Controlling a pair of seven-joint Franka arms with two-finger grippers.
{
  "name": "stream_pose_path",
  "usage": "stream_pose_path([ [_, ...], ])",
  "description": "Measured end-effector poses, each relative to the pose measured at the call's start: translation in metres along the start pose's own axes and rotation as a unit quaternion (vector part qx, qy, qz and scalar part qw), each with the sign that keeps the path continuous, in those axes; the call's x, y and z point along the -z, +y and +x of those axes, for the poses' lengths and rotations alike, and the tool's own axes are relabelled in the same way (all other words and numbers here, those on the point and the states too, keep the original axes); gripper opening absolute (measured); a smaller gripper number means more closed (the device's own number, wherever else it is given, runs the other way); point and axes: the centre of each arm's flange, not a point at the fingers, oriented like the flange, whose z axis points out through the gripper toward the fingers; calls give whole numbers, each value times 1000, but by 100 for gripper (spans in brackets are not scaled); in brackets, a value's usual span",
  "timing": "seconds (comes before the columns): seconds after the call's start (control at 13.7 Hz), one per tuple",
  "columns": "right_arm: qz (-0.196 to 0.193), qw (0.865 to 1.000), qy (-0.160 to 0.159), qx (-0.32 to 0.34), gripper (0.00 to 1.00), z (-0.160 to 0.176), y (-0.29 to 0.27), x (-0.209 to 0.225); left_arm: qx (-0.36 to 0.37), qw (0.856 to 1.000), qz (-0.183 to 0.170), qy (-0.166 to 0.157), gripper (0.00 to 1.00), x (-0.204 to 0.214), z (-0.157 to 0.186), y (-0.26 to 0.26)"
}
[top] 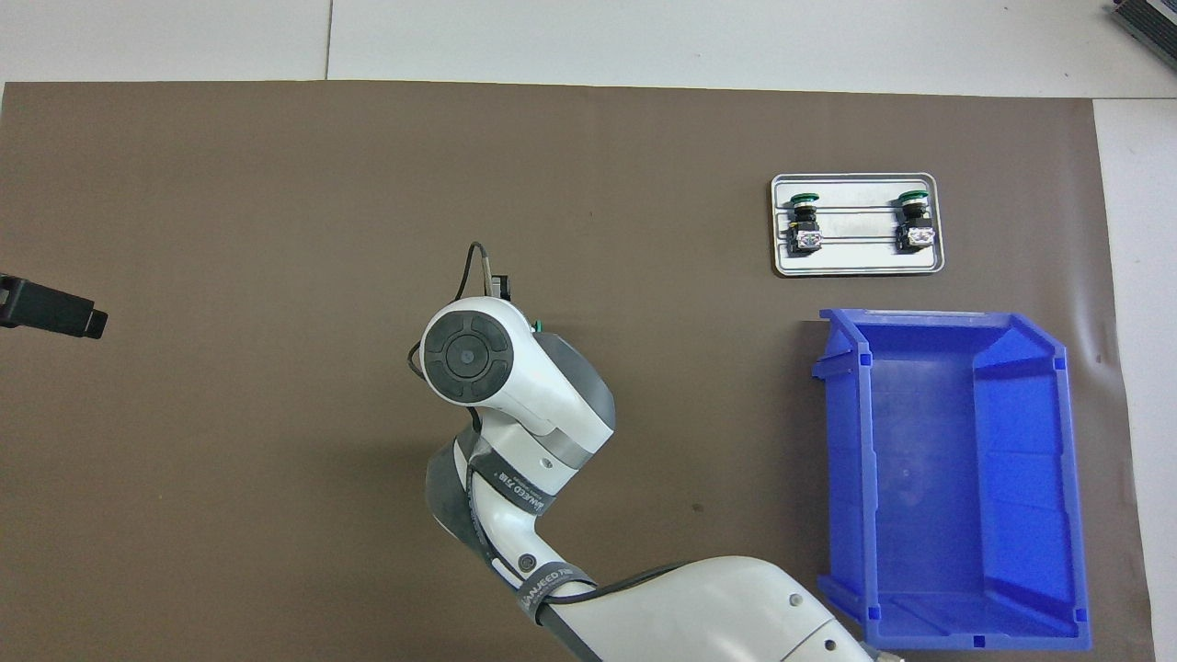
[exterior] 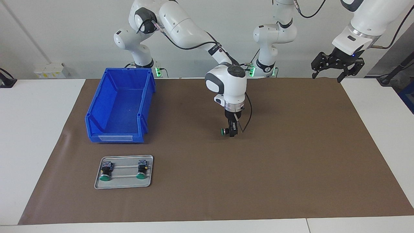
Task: Place and press button with both arms
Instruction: 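Carry the button with the right gripper to mid-table and release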
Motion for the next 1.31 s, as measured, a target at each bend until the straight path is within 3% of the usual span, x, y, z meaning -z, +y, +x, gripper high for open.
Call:
stream_pose_path([
  [0.44, 0, 1000, 1, 17, 41, 5, 5, -11, 0, 1000, 0, 0, 100, 0, 0, 0],
  [0.66, 3, 1000, 1, 22, 68, 5, 4, -9, -4, 1000, 0, -1, 100, 0, 1, 4],
  [0.8, 13, 999, 7, 41, 93, 6, 2, -5, -8, 1000, 0, 0, 100, 0, 2, 9],
  [0.87, 21, 998, 13, 57, 100, 6, 1, -2, -11, 1000, 1, 0, 100, 0, 3, 11],
  [1.09, 45, 992, 12, 113, 100, 12, -12, 28, -26, 1000, 3, 8, 100, 0, 7, 23],
  [1.31, 72, 983, 8, 166, 100, 56, -52, 89, -61, 997, 12, 46, 99, -2, 22, 40],
])
